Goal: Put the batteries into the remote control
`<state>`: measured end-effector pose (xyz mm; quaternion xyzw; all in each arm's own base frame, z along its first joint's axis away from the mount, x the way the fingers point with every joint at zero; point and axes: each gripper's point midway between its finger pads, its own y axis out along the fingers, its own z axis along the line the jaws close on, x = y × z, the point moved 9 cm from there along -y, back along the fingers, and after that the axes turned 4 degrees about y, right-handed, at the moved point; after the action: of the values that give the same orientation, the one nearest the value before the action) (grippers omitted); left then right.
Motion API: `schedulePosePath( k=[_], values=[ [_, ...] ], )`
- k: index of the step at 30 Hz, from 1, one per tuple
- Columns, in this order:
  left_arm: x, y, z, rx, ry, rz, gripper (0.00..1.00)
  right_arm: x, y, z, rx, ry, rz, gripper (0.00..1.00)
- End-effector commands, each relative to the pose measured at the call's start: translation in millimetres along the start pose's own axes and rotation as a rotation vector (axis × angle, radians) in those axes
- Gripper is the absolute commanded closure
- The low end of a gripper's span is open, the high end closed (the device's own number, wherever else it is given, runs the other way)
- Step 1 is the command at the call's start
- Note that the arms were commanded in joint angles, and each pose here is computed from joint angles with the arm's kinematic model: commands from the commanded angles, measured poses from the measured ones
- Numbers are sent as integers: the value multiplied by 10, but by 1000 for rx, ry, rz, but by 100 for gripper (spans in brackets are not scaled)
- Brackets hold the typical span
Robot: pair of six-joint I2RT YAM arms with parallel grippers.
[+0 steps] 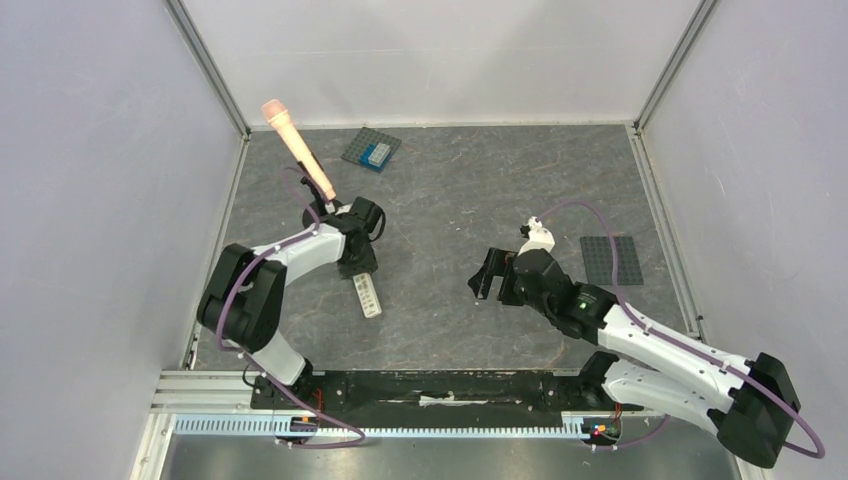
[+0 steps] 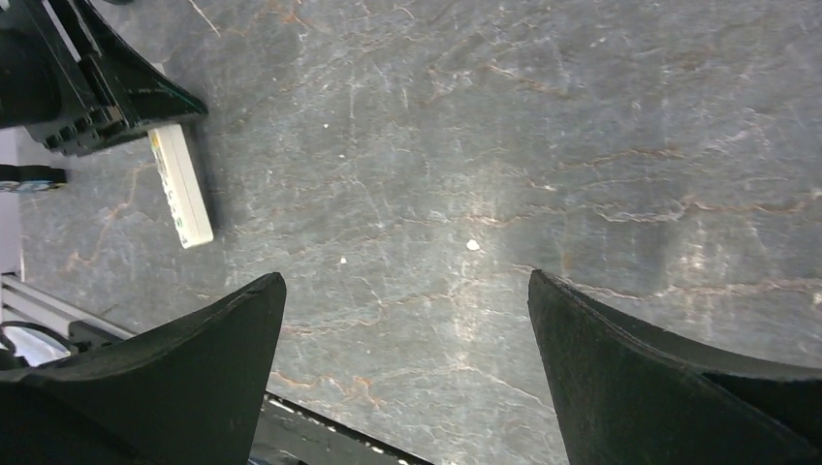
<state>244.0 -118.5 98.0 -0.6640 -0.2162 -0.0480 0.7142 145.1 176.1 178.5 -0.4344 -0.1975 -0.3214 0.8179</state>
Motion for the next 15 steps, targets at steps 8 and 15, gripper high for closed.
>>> schedulePosePath(
  k=[8,15],
  values=[
    [17,-113,-343,101,95,-84,29,21,-195,-194,-48,-60,-54,2],
    [-151,-643,-348,26,99,-178,22,145,-366,-226,-69,-56,-137,2]
  ],
)
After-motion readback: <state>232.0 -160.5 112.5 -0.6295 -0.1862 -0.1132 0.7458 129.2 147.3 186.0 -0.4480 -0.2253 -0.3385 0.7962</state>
